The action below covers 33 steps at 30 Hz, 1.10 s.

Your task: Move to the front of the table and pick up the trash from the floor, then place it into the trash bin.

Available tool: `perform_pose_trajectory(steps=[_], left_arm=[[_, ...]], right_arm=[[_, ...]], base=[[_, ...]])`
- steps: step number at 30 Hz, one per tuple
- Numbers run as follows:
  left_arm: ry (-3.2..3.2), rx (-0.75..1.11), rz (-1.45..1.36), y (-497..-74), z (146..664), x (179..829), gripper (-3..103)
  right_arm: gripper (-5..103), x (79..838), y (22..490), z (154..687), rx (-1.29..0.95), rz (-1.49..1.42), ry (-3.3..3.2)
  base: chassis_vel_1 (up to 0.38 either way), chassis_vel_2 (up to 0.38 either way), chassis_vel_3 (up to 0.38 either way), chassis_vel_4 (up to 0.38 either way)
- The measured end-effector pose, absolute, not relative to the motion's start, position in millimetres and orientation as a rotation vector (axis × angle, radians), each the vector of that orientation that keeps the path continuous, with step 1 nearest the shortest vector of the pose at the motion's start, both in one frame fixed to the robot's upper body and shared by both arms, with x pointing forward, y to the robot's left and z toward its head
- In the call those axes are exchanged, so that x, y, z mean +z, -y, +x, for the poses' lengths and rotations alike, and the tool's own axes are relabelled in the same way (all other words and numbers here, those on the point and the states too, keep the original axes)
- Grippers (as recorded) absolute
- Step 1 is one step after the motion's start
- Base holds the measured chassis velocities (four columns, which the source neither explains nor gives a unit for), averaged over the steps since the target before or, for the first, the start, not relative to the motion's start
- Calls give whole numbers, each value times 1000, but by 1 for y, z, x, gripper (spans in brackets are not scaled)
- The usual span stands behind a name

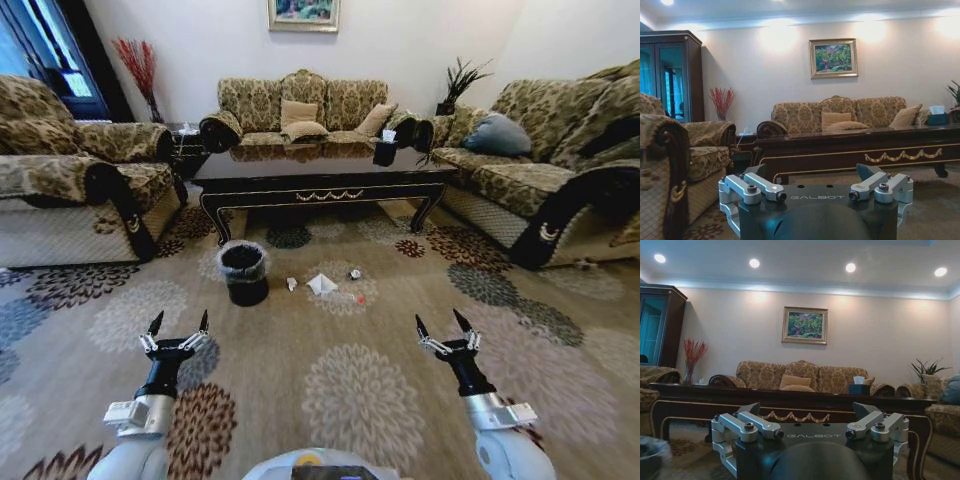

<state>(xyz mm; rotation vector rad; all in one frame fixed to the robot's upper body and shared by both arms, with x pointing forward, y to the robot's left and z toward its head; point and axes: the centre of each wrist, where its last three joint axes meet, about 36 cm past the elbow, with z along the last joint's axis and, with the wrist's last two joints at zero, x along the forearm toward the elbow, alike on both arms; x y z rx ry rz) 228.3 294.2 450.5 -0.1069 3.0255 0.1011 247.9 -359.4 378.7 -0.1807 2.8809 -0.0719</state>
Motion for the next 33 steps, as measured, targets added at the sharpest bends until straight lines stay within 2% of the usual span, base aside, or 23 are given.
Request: perform_pose_trajectory(steps=[23, 27, 33], left_arm=[[-3040, 86, -95, -296, 237, 440, 100], [-3052, 46, -100, -297, 250, 440, 100], [-3063, -66, -51, -296, 268, 462, 100]], right_arm=[[100, 368, 361, 250, -50, -142, -2845], [100, 360, 363, 253, -47, -132, -2852], [100, 344, 364, 255, -21, -89, -2859]], base=[[-350, 351, 344, -349], [-227, 230, 203, -208], [1, 2, 9, 10]])
